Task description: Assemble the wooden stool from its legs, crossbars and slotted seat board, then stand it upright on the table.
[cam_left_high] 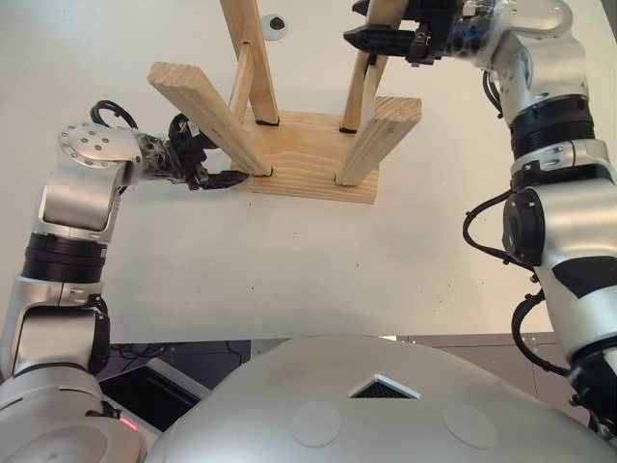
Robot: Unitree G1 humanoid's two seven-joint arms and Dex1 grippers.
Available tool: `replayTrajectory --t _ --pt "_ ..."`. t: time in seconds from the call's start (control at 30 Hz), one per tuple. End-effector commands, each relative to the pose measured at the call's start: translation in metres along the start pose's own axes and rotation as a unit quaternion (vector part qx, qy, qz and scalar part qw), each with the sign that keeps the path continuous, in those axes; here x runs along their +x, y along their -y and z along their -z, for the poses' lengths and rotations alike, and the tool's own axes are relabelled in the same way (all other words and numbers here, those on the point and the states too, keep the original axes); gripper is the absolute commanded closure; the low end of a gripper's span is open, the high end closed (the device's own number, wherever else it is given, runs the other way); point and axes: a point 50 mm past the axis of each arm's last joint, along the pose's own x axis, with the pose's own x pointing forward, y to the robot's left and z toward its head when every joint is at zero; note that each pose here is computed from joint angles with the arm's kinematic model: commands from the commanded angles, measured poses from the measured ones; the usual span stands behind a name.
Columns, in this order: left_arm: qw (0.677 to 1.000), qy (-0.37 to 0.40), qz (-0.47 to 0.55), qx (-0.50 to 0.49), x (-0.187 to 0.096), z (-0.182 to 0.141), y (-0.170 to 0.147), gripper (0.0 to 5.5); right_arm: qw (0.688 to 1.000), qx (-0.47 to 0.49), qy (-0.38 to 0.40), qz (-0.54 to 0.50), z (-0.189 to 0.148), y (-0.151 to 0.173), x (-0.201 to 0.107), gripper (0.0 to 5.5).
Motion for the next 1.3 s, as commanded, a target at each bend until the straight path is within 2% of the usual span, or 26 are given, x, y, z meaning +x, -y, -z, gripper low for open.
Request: replayTrajectory --t 0.03,0.13,0.2,0.27,0.33,0.4,0.47,0.63,0.97,1.0,1.07,1.23,1.3 --pt "1.0 -0.01 -0.003 -0.006 -0.004 0.008 0.006 2.14 0.995 0.015 0.084 0.056 -0.04 0.013 -0.048 3.37" --pt "1.0 -0.009 -0.007 -0.017 -0.006 0.013 0.01 2.14 0.978 0.059 0.183 0.079 -0.072 0.018 -0.083 3.37" --pt "1.0 -0.008 -0.011 -0.022 -0.01 0.017 0.012 2.14 0.97 0.075 0.213 0.086 -0.079 0.016 -0.099 3.37" --pt "1.0 0.014 -0.015 -0.018 -0.016 0.013 0.009 2.14 0.983 0.058 0.152 0.084 -0.058 0.003 -0.102 3.37" --pt "0.999 0.044 -0.017 -0.007 -0.021 0.006 0.005 2.14 0.998 0.043 0.021 0.036 -0.015 -0.025 -0.097 3.37" --pt "0.998 0.059 -0.007 -0.006 -0.023 0.005 0.002 2.14 0.995 0.06 -0.077 -0.027 0.021 -0.053 -0.092 3.37" --pt "0.994 0.104 -0.006 -0.016 -0.022 -0.003 -0.002 2.14 0.987 0.075 -0.129 -0.066 0.048 -0.076 -0.082 3.37" --pt "0.988 0.151 0.025 -0.036 -0.018 -0.009 -0.002 2.14 0.986 0.095 -0.115 -0.067 0.067 -0.096 -0.059 3.37" --pt "0.974 0.184 0.091 -0.099 0.003 -0.002 0.01 3.56 0.986 0.129 -0.093 -0.044 0.084 -0.098 -0.018 3.33" --pt "0.973 0.181 0.097 -0.108 0.006 0.001 0.012 3.73 0.985 0.137 -0.1 -0.041 0.09 -0.098 -0.015 3.54" --pt "0.972 0.169 0.11 -0.119 0.013 0.008 0.017 3.81 0.981 0.149 -0.122 -0.038 0.101 -0.099 -0.014 3.77" --pt "0.966 0.132 0.143 -0.17 0.033 0.022 0.035 3.9 0.956 0.189 -0.209 -0.081 0.122 -0.107 -0.029 3.86" --pt "0.954 0.15 0.136 -0.219 0.033 0.014 0.032 3.91 0.944 0.266 -0.16 -0.113 0.104 -0.105 -0.031 3.86"
